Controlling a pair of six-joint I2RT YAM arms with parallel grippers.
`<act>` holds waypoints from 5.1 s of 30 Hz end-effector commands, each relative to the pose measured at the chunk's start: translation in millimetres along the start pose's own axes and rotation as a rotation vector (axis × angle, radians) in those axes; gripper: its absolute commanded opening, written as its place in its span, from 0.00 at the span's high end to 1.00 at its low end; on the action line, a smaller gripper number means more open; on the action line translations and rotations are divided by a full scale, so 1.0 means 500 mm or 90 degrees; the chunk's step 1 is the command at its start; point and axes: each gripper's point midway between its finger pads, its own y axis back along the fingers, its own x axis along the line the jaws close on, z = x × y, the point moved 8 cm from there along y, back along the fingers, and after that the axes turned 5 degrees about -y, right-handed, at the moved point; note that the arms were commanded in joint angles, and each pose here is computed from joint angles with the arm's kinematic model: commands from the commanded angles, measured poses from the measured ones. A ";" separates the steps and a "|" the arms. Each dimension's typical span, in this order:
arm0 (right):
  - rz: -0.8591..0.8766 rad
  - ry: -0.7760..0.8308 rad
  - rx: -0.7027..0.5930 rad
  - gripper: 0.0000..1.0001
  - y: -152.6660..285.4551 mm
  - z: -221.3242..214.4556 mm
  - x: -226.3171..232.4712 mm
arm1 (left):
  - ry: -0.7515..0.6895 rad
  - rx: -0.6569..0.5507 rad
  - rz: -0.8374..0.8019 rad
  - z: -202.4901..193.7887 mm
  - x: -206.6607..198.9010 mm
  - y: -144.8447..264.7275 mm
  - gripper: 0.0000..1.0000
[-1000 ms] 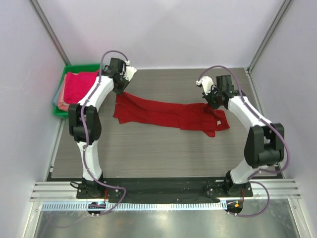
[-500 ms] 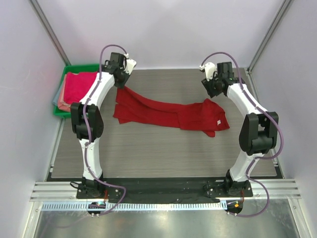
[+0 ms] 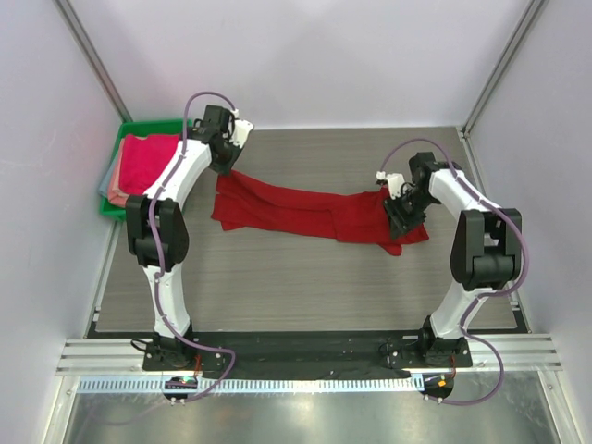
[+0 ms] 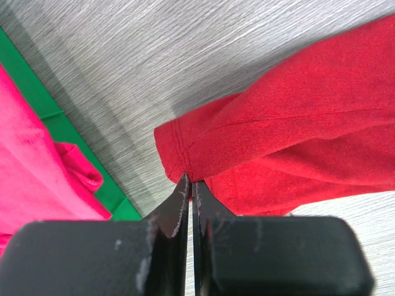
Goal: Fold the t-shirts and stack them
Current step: Flatten the tshirt out
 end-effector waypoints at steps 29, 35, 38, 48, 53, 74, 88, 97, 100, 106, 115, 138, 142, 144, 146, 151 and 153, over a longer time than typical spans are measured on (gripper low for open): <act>-0.016 -0.019 0.020 0.60 -0.001 -0.007 -0.054 | -0.023 -0.022 0.006 0.020 -0.035 0.035 1.00; -0.002 -0.025 0.018 0.61 -0.007 0.003 -0.056 | -0.029 -0.023 0.009 0.026 -0.041 0.033 1.00; 0.004 -0.027 0.014 0.61 -0.009 0.010 -0.058 | -0.034 -0.023 0.010 0.027 -0.044 0.033 1.00; 0.014 -0.033 0.032 0.62 -0.021 0.008 -0.059 | -0.036 -0.018 0.013 0.025 -0.046 0.032 1.00; 0.027 -0.037 0.038 0.62 -0.029 0.004 -0.059 | -0.040 -0.018 0.017 0.026 -0.045 0.032 1.00; 0.014 -0.020 0.015 0.94 0.001 0.029 -0.061 | -0.051 -0.013 0.028 0.029 -0.049 0.027 1.00; -0.134 0.069 -0.311 0.99 0.288 0.197 -0.038 | -0.061 -0.134 0.141 0.114 0.027 0.159 1.00; -0.297 0.047 -0.645 0.99 0.576 0.284 -0.011 | -0.044 -0.307 0.261 0.170 0.080 0.399 1.00; -0.341 0.073 -0.735 0.99 0.674 0.265 0.035 | -0.030 -0.366 0.284 0.160 0.076 0.493 1.00; -0.417 0.116 -0.872 0.99 0.824 0.157 0.147 | -0.025 -0.436 0.320 0.094 0.054 0.647 1.00; -0.528 0.144 -1.006 0.99 0.949 -0.044 0.289 | -0.016 -0.509 0.374 -0.014 0.035 0.810 1.00; -0.678 0.236 -0.965 0.99 0.953 0.066 0.196 | -0.086 -0.458 0.377 0.021 0.085 0.707 1.00; -0.609 0.211 -0.827 0.99 0.768 0.152 0.075 | -0.093 -0.383 0.285 0.035 0.080 0.526 1.00; -0.599 0.198 -0.782 0.99 0.703 0.181 0.029 | -0.095 -0.345 0.239 0.049 0.079 0.420 1.00; -0.568 0.189 -0.700 0.99 0.600 0.217 -0.035 | -0.097 -0.320 0.202 0.064 0.079 0.348 1.00; -0.546 0.172 -0.569 0.99 0.422 0.287 -0.159 | -0.109 -0.244 0.133 0.118 0.098 0.128 1.00; -0.528 0.154 -0.513 0.99 0.338 0.318 -0.215 | -0.115 -0.204 0.110 0.120 0.099 0.026 1.00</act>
